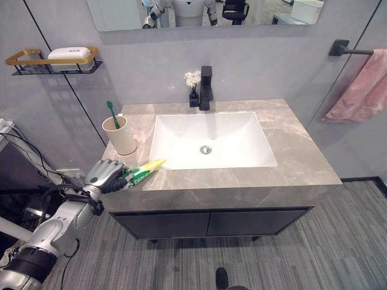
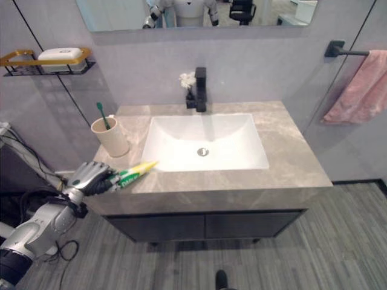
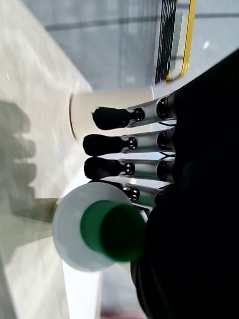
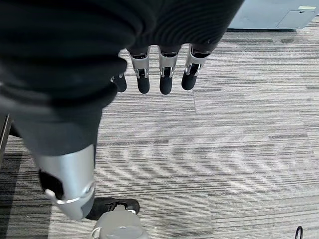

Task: Put brush and paste in cup on sink, flatten towel.

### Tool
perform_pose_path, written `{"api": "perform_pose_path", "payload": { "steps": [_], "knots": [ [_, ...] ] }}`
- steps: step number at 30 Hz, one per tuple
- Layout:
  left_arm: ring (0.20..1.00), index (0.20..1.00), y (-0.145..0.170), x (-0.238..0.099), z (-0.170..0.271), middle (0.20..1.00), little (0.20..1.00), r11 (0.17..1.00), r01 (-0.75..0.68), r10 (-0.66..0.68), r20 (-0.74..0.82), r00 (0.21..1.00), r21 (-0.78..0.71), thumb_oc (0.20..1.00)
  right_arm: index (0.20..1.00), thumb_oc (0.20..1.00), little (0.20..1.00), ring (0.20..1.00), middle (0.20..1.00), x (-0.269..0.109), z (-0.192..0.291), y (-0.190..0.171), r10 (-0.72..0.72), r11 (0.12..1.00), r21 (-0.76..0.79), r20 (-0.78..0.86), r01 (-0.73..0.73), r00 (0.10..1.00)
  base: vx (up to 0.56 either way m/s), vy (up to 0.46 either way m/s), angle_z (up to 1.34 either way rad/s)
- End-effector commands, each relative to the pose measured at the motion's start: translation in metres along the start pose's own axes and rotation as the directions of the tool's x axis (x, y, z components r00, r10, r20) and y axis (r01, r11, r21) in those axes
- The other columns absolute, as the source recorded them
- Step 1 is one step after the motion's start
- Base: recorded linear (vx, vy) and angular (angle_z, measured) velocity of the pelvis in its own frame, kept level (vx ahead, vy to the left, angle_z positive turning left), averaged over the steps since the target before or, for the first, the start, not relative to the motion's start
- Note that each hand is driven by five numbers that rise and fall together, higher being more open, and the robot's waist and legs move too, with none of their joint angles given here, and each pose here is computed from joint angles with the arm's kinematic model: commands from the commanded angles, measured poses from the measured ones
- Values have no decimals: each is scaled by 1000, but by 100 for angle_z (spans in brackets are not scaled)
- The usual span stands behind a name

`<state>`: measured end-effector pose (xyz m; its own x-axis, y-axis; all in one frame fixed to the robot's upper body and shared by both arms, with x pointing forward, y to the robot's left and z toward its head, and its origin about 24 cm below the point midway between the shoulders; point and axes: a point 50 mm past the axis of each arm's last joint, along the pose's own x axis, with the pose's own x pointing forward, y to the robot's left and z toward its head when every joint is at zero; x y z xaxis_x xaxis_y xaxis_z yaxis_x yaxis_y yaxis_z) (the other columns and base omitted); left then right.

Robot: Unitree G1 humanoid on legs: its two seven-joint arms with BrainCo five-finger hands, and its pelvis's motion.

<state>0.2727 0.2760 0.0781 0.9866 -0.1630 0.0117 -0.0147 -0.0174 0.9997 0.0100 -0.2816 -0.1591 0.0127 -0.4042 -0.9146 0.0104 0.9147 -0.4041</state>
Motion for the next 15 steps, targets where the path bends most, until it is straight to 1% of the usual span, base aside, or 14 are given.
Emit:
{"api": "perform_pose_path", "payload": {
  "steps": [1,2,5,10,12,13,14,15],
  "knots": [
    [200,200,35,23,-27,200,200,977,-106,121,-69,990,184,200,1000,1000,1000,1000,1000,0,10,-6,-27,998,-57,17,28,999,0,0,0],
    [200,200,34,24,-26,200,200,977,-108,122,-67,990,185,200,1000,1000,1000,1000,1000,0,10,-5,-27,998,-55,17,28,1000,0,0,0],
    [200,200,25,26,-39,200,200,968,-26,56,-114,992,250,200,1000,1000,1000,1000,1000,0,11,-10,-42,997,-63,24,44,999,-4,-4,-4],
    [200,200,10,28,-49,200,200,965,38,10,-181,983,259,200,1000,1000,1000,1000,1000,0,12,-18,-73,995,-64,32,75,997,7,-13,-11],
    [200,200,7,28,-48,200,200,968,37,10,-186,983,248,200,1000,1000,1000,1000,1000,0,10,-19,-78,995,-59,29,80,997,0,0,0],
    [235,235,3,28,-48,235,235,971,39,8,-196,981,236,235,1000,1000,1000,1000,1000,0,10,-21,-84,995,-56,28,86,996,0,0,0],
    [507,507,-1,27,-48,507,507,972,44,5,-210,978,230,507,1000,1000,1000,1000,1000,0,10,-21,-88,994,-56,28,89,996,0,0,0],
    [570,570,-4,27,-50,570,570,973,47,8,-236,972,227,570,1000,1000,1000,1000,1000,0,11,-21,-89,994,-57,30,91,996,0,0,0]
  ]
}}
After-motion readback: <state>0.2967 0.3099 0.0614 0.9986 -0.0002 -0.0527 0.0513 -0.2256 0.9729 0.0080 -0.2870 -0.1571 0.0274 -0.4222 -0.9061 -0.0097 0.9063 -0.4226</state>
